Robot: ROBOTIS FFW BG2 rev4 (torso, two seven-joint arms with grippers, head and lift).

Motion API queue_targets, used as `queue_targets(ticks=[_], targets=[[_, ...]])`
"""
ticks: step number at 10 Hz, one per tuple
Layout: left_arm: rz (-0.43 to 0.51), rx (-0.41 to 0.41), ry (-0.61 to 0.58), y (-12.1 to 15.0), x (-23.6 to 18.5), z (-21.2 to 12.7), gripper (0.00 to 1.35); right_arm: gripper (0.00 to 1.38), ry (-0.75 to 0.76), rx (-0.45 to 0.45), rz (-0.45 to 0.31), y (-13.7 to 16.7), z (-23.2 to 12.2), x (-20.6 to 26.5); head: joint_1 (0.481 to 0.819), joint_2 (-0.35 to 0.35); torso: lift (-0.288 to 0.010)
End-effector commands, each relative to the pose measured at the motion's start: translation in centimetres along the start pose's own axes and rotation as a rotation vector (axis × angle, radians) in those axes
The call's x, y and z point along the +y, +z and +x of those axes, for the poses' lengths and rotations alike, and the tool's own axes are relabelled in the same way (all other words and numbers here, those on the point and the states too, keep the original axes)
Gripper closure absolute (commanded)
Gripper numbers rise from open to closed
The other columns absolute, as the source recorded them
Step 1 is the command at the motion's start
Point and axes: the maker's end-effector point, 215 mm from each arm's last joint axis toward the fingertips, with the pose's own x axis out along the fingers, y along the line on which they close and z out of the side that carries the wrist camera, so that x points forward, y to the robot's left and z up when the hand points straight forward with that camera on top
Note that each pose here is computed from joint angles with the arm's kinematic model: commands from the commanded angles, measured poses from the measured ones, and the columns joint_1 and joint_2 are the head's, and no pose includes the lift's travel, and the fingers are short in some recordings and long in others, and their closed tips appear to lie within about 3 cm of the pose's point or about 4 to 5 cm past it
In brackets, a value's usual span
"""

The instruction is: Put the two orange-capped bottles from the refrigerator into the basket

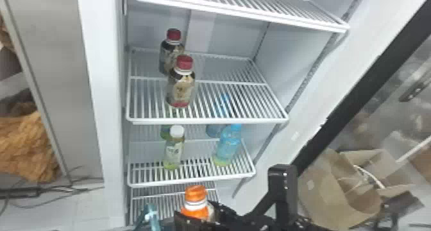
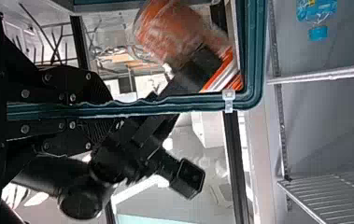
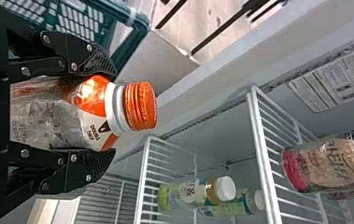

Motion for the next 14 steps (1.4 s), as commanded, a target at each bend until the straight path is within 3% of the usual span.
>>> queue_targets(ticks=[1, 5, 8, 9, 11, 14], targets=[[0.000, 0.000, 0.000, 0.0, 0.0, 0.0, 1.21, 0.74, 0.007, -0.023, 0.003, 0.1, 1.6, -1.5, 0.695, -0.350, -0.040], [0.003, 0.001, 0.001, 0.1, 0.0, 0.0, 1.21, 0.64, 0.069, -0.014, 0.003, -0.1, 1.6, -0.1, 0.695, -0.350, -0.040], [0.002, 0.002, -0.002, 0.0, -0.1, 0.1, 1.21, 0.47, 0.086, -0.013, -0.026, 0.5, 1.1, 0.7, 0.695, -0.347, -0.040], [0.002, 0.002, 0.000, 0.0, 0.0, 0.1, 1.21, 0.34, 0.087, -0.042, -0.042, 1.4, 1.0, 0.6, 0.695, -0.346, -0.040], [0.002, 0.002, -0.002, 0.0, -0.1, 0.1, 1.21, 0.22, 0.082, -0.104, -0.073, 3.2, 0.7, 0.6, 0.695, -0.345, -0.040], [0.002, 0.002, -0.002, 0.0, -0.1, 0.1, 1.21, 0.21, -0.006, -0.281, -0.137, 7.5, -1.3, -1.0, 0.695, -0.350, -0.040]])
